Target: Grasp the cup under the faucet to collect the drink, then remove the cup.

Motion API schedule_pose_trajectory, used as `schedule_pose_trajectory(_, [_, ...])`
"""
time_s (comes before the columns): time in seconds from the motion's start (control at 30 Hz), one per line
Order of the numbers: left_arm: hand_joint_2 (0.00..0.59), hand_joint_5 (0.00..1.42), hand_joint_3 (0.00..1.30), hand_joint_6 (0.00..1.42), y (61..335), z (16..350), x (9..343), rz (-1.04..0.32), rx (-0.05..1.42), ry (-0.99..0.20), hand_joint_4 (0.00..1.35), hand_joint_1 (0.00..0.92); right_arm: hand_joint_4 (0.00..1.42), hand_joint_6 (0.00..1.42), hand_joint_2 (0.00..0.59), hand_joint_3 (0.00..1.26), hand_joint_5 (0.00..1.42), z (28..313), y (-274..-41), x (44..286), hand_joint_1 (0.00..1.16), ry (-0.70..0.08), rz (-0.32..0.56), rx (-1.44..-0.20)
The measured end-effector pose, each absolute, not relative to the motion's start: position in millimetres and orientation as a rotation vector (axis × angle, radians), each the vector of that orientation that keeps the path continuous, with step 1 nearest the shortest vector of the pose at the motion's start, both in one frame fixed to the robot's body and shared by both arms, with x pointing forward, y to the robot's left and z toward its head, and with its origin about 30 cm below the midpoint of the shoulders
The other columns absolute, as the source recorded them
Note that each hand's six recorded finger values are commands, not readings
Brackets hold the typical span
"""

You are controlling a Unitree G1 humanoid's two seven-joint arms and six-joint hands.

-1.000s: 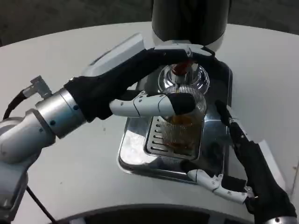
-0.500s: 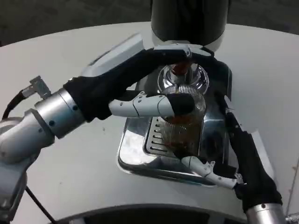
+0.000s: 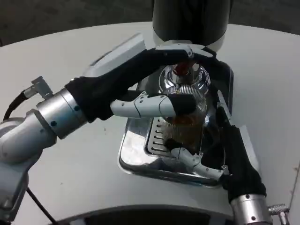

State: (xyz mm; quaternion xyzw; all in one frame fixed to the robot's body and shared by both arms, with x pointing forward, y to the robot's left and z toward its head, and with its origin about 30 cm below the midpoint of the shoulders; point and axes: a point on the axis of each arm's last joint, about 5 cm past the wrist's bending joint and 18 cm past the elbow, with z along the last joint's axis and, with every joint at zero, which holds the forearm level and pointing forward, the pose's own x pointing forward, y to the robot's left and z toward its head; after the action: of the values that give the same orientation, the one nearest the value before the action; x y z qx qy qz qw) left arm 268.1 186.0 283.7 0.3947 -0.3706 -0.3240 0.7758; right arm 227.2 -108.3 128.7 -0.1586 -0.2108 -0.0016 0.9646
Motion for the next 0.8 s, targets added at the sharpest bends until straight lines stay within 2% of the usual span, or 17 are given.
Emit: schedule_pose_trajectory(0.8, [0.095, 0.22, 0.37, 0.05, 186.2, 283.3, 268.8, -0.693, 0.850, -0.805, 0.20, 0.000, 0.00, 0.05, 0.171, 0.00, 0.00, 133.3, -92.8, 246.6, 0.82, -0.441, -0.018, -0.300])
